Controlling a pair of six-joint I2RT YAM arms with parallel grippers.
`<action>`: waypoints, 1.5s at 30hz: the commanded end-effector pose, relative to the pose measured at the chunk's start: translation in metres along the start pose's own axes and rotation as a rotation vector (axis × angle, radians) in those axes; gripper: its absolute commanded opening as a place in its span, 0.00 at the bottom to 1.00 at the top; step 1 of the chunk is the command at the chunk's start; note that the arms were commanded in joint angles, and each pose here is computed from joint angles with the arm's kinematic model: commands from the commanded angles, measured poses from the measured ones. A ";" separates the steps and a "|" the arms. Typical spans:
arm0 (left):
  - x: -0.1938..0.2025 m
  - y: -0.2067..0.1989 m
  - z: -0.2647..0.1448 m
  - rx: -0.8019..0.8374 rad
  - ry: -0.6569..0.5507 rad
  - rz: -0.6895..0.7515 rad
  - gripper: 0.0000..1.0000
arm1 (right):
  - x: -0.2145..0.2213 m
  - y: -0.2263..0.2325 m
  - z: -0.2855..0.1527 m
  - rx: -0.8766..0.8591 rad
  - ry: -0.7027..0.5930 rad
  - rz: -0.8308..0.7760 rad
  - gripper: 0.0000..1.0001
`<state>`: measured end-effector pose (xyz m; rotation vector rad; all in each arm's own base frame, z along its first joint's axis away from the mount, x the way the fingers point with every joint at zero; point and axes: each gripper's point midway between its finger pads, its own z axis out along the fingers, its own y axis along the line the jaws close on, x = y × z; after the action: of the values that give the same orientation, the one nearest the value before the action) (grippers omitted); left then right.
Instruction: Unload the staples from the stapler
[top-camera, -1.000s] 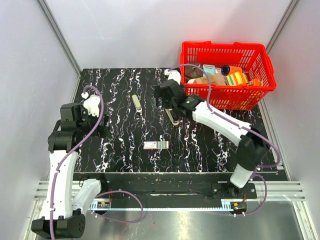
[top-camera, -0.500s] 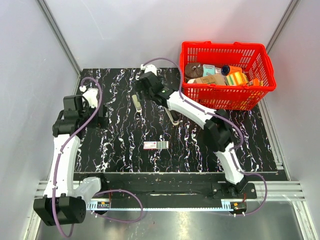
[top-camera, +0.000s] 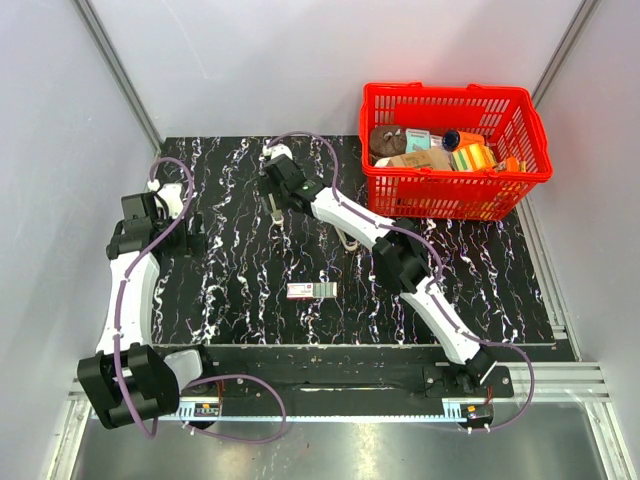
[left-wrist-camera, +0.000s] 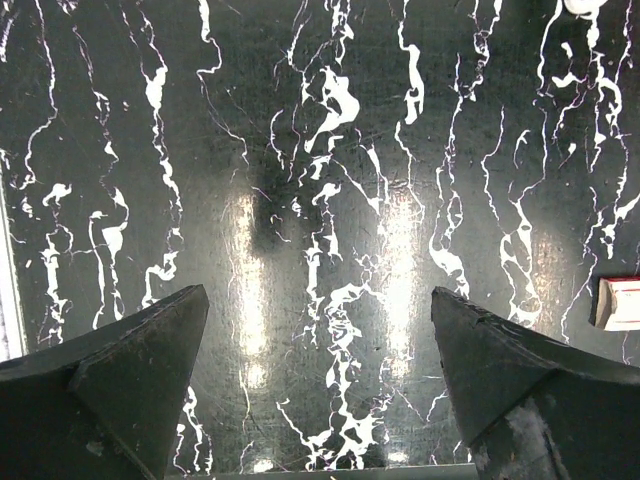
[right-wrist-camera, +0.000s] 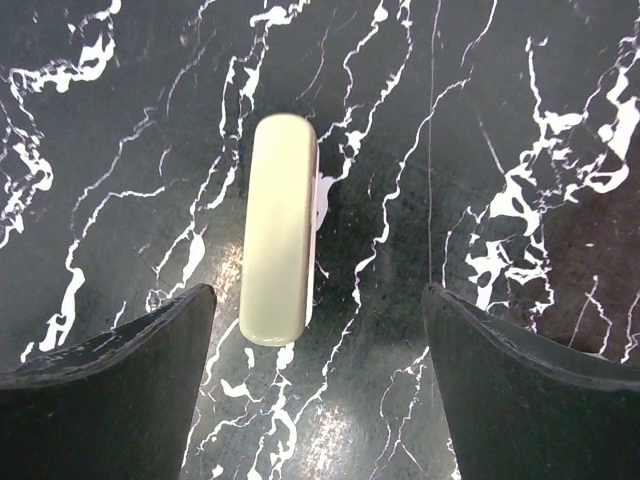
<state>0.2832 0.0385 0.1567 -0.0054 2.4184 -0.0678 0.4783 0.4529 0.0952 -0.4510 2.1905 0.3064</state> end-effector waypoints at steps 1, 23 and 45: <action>-0.011 0.004 0.004 -0.012 -0.060 0.016 0.99 | -0.016 0.026 -0.009 -0.091 -0.034 0.026 0.88; 0.006 0.014 0.009 -0.067 -0.050 0.066 0.99 | 0.010 0.042 0.009 -0.072 -0.010 -0.004 0.58; 0.011 0.014 -0.007 -0.084 -0.081 0.109 0.99 | 0.034 0.035 0.018 -0.028 0.044 0.030 0.55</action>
<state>0.2706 0.0467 0.1449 0.0729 2.3722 0.0356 0.4572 0.4828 0.0540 -0.4807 2.2481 0.3597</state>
